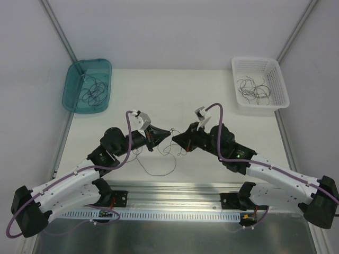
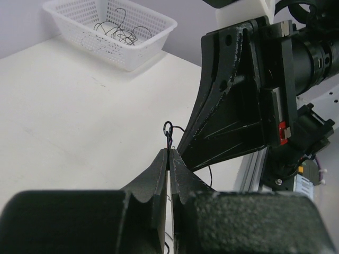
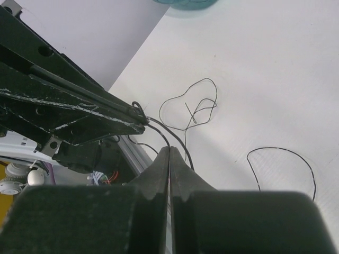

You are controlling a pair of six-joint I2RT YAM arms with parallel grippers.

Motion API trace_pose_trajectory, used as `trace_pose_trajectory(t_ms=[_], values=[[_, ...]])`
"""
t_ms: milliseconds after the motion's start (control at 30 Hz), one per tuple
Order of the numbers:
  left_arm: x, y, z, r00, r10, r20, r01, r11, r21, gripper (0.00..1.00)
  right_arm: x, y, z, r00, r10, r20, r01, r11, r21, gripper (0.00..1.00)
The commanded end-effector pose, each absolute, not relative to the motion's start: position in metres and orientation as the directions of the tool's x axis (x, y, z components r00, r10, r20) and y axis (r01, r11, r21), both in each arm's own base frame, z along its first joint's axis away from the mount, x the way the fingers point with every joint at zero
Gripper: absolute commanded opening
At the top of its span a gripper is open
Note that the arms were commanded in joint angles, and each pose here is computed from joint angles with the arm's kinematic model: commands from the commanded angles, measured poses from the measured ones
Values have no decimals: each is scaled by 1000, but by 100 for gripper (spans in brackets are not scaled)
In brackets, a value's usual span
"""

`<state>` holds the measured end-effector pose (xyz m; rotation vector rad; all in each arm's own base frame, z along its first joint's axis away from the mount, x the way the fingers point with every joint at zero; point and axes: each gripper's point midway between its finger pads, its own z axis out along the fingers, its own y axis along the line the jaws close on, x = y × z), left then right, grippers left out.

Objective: Untangle the cables
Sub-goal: Untie the cable.

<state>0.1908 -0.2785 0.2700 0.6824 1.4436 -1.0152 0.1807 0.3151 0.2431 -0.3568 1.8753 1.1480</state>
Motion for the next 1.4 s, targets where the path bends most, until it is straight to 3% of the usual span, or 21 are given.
trace_pose_trajectory(t_ms=[0, 300, 733, 1100, 1367], values=[[178, -284, 275, -61, -43, -997, 921, 382, -73, 0, 181, 318, 295, -508, 251, -824, -683, 465, 563, 1], [185, -278, 258, -6, 74, -997, 908, 418, 26, 0, 173, 318, 306, -522, 232, -821, -698, 437, 568, 1], [174, -281, 267, 129, 105, -986, 920, 357, 159, 0, 176, 321, 298, -571, 184, -800, -665, 468, 582, 1], [166, -276, 286, 151, 20, -988, 920, 364, 148, 0, 179, 331, 272, -608, 137, -782, -649, 482, 588, 1], [144, -285, 274, 88, -19, -996, 965, 251, 80, 0, 179, 337, 272, -577, 162, -801, -689, 430, 583, 1]])
